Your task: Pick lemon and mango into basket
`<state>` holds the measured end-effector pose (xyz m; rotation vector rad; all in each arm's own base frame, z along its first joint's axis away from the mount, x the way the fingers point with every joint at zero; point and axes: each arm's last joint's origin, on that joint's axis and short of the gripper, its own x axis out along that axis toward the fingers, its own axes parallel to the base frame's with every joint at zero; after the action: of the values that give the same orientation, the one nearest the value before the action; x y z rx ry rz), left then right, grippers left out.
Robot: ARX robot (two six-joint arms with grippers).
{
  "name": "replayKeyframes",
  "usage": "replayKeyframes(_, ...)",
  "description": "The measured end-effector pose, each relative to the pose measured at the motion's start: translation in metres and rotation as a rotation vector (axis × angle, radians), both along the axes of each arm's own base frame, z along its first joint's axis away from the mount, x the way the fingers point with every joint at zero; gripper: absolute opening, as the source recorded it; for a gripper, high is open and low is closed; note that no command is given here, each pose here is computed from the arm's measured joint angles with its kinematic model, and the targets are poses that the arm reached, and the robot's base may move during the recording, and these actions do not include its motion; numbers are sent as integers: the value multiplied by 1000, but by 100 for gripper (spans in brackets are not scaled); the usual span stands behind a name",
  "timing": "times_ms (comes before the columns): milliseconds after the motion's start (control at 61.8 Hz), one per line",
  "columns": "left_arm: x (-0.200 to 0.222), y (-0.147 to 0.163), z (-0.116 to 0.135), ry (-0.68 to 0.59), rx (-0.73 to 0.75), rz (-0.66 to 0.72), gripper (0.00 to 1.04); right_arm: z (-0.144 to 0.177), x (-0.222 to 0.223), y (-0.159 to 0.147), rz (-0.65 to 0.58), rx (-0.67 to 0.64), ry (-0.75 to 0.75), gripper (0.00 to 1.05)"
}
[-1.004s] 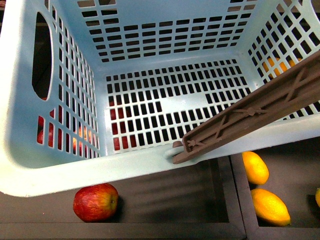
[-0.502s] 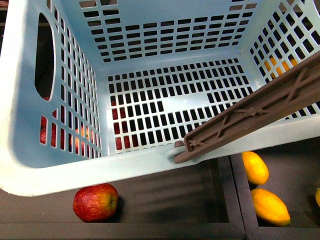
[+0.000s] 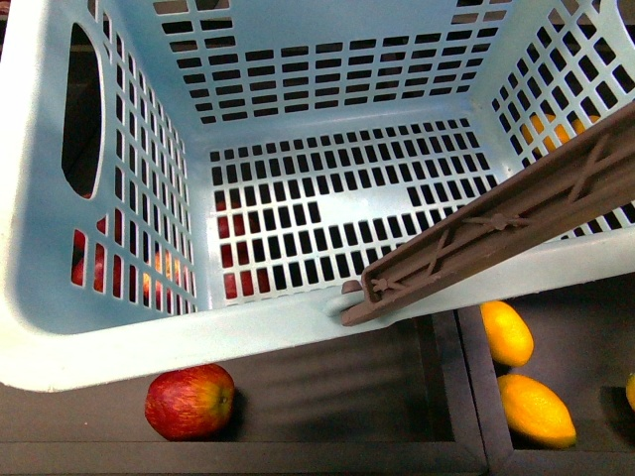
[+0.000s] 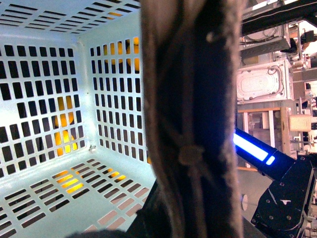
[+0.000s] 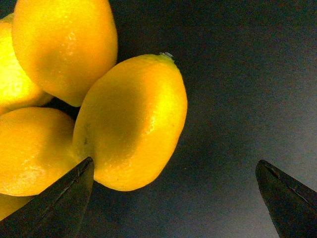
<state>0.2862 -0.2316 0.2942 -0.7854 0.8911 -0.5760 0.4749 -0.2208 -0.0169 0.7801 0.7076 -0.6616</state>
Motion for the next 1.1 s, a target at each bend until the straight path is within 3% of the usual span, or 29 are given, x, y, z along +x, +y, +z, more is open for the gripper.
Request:
replayKeyframes(437,0,0,0,-1,0,1,4,-5,30,-3,5,-11,-38,96)
replayKeyframes(1101,0,0,0,0,0,0,4,-16,38,-2,5,-12,-56,96)
